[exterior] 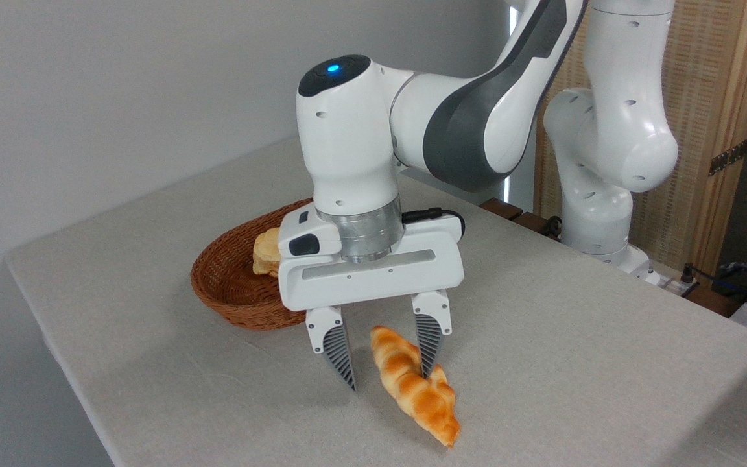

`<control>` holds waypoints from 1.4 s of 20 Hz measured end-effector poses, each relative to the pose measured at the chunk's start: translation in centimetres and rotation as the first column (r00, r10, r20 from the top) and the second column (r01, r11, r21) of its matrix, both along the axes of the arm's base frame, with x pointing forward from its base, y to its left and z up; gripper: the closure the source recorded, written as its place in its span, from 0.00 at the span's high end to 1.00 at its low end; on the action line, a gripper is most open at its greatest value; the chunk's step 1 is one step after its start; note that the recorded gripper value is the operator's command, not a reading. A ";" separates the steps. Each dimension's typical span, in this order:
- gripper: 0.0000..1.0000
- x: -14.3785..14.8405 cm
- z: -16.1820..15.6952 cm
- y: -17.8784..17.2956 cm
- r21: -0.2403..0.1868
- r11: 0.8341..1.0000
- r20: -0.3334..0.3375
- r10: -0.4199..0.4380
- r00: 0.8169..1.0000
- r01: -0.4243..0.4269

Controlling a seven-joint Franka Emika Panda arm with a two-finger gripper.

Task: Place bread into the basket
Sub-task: 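Close the gripper on the braided bread's end, then lift the braided bread and carry it over the wicker basket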

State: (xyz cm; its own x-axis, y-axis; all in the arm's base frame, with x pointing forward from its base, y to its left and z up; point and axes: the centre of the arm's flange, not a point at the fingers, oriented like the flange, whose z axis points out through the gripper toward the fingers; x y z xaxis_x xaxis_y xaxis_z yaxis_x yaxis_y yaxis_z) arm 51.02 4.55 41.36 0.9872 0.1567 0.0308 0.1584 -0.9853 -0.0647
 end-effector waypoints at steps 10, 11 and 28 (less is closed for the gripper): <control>0.33 -1.7 -0.5 0.3 0.091 0.987 -0.034 -0.129 0.991 0.132; 0.26 -1.8 -0.5 0.4 0.091 0.983 -0.037 -0.154 0.987 0.157; 0.15 -2.0 -0.6 1.2 0.088 0.971 -0.054 -0.218 0.974 0.222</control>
